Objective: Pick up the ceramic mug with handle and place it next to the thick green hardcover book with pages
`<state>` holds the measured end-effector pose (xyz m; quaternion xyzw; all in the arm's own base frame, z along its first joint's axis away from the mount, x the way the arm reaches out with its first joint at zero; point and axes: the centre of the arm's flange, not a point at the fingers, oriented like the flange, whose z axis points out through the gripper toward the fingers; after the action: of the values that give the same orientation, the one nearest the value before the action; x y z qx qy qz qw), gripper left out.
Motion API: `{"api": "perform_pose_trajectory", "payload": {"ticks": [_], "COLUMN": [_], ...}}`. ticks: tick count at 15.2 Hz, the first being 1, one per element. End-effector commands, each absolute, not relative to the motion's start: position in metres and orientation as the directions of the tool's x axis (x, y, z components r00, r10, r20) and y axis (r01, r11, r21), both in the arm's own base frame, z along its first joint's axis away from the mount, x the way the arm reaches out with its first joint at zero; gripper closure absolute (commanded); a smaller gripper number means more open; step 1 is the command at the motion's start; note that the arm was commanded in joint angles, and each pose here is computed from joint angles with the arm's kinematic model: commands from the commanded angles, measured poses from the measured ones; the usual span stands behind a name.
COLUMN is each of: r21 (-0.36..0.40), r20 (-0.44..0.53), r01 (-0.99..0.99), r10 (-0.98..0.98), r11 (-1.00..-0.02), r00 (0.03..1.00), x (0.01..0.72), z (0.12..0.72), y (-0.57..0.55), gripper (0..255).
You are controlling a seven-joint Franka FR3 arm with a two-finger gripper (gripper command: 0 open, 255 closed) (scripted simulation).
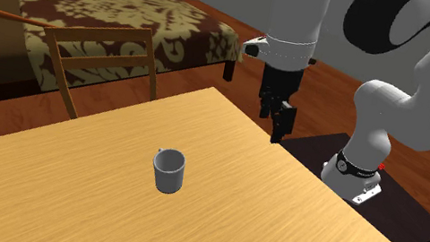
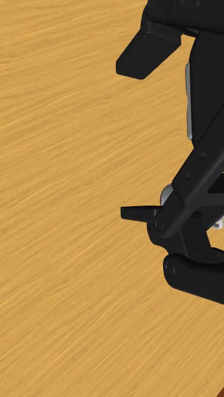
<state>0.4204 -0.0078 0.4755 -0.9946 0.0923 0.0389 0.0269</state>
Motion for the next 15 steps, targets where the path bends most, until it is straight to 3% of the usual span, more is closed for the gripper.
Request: {"api": "perform_pose_trajectory", "payload": {"ticks": [1,15], "r21": [-0.035,0.040], "r20": [-0.075,-0.031], "r01": [-0.190,-0.224], "r10": [-0.187,-0.226], "r11": [-0.981,-0.974], "r00": [0.979,0.974], "x": [0.440,0.590], "z": [0.458,0.359], "y": [-0.009,-0.020], "gripper": [0,0]}}
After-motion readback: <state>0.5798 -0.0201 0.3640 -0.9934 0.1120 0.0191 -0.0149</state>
